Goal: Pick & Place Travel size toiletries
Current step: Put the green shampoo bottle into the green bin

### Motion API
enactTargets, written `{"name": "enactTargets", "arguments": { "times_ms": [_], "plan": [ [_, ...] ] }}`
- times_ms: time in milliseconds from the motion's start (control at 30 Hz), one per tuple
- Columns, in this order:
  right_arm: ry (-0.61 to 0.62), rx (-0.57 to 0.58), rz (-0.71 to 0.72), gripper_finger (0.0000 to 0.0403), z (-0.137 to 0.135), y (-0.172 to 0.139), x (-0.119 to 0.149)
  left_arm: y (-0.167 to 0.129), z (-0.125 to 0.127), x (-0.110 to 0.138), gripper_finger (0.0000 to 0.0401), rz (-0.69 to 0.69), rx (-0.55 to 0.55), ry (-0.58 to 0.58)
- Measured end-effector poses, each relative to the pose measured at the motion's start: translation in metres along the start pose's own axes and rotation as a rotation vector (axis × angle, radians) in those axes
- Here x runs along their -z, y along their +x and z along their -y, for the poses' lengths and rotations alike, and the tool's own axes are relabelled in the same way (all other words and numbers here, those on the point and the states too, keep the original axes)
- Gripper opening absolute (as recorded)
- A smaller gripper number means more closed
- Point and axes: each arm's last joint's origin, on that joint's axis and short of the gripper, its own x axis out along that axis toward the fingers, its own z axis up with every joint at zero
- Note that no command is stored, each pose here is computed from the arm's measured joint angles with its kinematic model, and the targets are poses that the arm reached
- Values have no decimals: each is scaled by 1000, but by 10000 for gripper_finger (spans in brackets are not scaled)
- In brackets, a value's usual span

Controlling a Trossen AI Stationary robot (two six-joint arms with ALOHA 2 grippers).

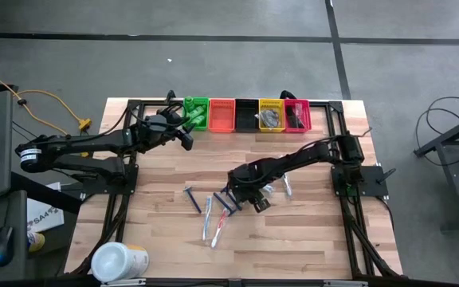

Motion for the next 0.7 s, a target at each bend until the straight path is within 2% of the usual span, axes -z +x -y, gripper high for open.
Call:
{"name": "enactTargets", "arguments": {
  "times_ms": [167, 367, 533, 700],
  "plan": [
    [51, 31, -26, 131, 4, -14, 6, 0, 0, 0, 159, -1, 0, 2],
    [112, 153, 54, 131, 21, -54, 9, 0, 1, 0, 159, -5, 25, 7],
    [169, 306, 138, 131, 39, -82, 11, 0, 2, 0, 159, -22, 87, 7],
    [175, 537, 179, 131, 55, -95, 9, -1, 7, 1, 159, -57, 229, 6]
  ]
}}
